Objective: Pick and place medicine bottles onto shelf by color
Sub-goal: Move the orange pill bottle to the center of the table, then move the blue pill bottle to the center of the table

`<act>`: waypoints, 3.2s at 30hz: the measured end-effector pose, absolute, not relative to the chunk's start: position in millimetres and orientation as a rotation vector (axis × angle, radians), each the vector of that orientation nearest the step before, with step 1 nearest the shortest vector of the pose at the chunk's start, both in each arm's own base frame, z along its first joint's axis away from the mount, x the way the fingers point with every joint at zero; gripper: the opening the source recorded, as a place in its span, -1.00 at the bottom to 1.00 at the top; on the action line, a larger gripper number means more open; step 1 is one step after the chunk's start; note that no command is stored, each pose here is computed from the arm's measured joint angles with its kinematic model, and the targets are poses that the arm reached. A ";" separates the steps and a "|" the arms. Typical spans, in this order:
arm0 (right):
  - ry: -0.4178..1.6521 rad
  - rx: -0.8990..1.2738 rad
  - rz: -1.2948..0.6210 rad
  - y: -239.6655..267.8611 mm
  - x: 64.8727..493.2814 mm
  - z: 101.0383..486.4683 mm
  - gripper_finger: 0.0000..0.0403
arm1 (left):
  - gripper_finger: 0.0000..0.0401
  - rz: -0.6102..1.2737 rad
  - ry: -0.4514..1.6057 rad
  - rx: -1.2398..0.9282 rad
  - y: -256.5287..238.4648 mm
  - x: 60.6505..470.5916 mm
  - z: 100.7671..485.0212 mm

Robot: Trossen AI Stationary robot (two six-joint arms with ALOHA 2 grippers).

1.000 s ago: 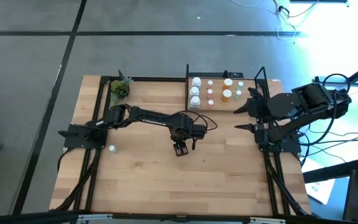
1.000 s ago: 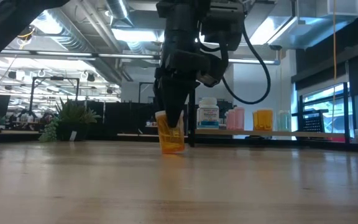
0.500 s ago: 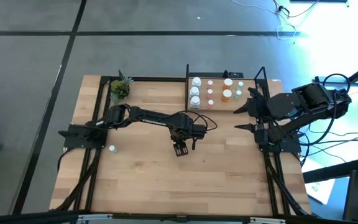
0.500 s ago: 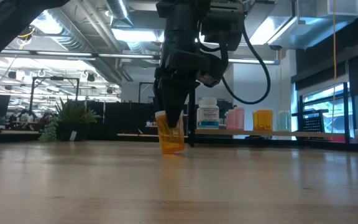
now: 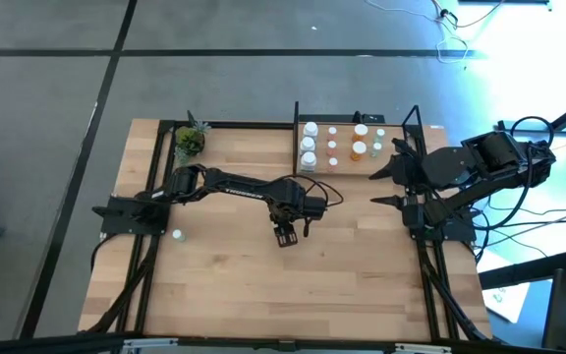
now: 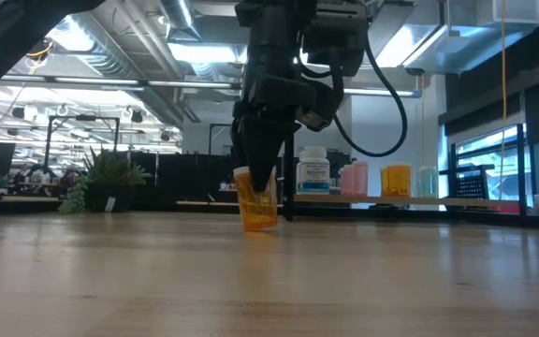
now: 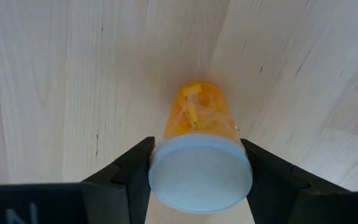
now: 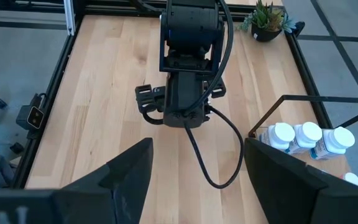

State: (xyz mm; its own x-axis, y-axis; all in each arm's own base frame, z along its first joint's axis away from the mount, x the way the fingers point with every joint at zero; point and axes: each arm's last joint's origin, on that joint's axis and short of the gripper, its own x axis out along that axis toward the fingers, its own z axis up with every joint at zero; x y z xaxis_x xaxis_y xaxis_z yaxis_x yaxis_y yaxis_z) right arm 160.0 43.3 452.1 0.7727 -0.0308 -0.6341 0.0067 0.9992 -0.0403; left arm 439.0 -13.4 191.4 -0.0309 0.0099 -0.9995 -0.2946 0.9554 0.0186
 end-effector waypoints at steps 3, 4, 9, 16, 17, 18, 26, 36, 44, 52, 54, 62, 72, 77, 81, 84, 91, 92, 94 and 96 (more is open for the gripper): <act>0.688 -0.036 -0.020 43.3 160.0 452.1 0.25 | -0.01 0.247 1.587 -0.224 -13.4 439.0 191.4; 0.688 -0.036 -0.020 43.3 160.0 452.1 0.25 | 0.01 0.247 1.587 -0.224 -13.4 439.0 191.4; 0.688 -0.036 -0.020 43.3 160.0 452.1 0.25 | 0.10 0.247 1.586 -0.224 -13.4 439.1 191.4; 0.688 -0.036 -0.020 43.3 160.0 452.1 0.25 | 0.26 0.240 1.583 -0.218 -13.4 439.5 191.3; 0.688 -0.037 -0.020 43.4 160.0 452.1 0.25 | 0.30 0.240 1.583 -0.218 -13.4 439.5 191.3; 0.688 -0.036 -0.020 43.3 160.0 452.1 0.25 | 0.34 0.240 1.583 -0.218 -13.4 439.5 191.3; 0.687 -0.037 -0.020 43.3 160.0 452.2 0.25 | 0.67 0.248 1.597 -0.213 -14.4 438.5 200.8; 0.687 -0.037 -0.020 43.3 160.0 452.2 0.25 | 0.73 0.350 1.609 -0.063 -32.5 430.6 242.1; 0.687 -0.037 -0.020 43.3 160.0 452.2 0.25 | 0.73 0.435 1.583 -0.131 -47.3 411.5 259.4; 0.687 -0.036 -0.020 43.4 160.0 452.2 0.25 | 0.73 0.514 1.566 -0.209 -67.4 370.1 278.2; 0.687 -0.036 -0.020 43.4 160.0 452.2 0.25 | 0.73 0.542 1.575 -0.259 -70.5 356.2 280.5; 0.686 -0.036 -0.020 43.3 160.1 452.3 0.25 | 0.73 0.642 1.589 -0.446 -83.5 291.7 285.2; 0.685 -0.036 -0.020 43.4 160.1 452.4 0.25 | 0.73 0.695 1.666 -0.531 -97.6 228.7 265.1; 0.684 -0.036 -0.020 43.4 160.2 452.5 0.25 | 0.73 0.728 1.719 -0.506 -97.9 213.8 251.1; 0.684 -0.036 -0.020 43.4 160.2 452.5 0.25 | 0.73 0.755 1.803 -0.500 -95.8 204.8 234.3; 0.684 -0.035 -0.020 43.4 160.2 452.5 0.25 | 0.73 0.745 1.827 -0.474 -94.1 200.9 223.4; 0.684 -0.036 -0.020 43.4 160.2 452.4 0.25 | 0.73 0.766 1.870 -0.445 -89.6 190.5 200.0; 0.684 -0.035 -0.020 43.4 160.2 452.4 0.25 | 0.73 0.762 1.874 -0.447 -89.3 189.5 197.3; 0.684 -0.036 -0.020 43.4 160.2 452.4 0.25 | 0.73 0.753 1.880 -0.436 -88.5 187.7 192.8; 0.684 -0.036 -0.020 43.4 160.2 452.4 0.25 | 0.73 0.750 1.880 -0.410 -87.3 185.9 189.3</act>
State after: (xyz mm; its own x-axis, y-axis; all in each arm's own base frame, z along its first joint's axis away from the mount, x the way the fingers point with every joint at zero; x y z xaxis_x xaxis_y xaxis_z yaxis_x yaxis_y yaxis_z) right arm 160.2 43.4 452.4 0.7747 -0.0299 -0.6316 0.0065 0.9992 -0.0394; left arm 185.9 -87.3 189.3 -0.4165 0.0530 -0.9076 -0.5863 0.7473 0.3127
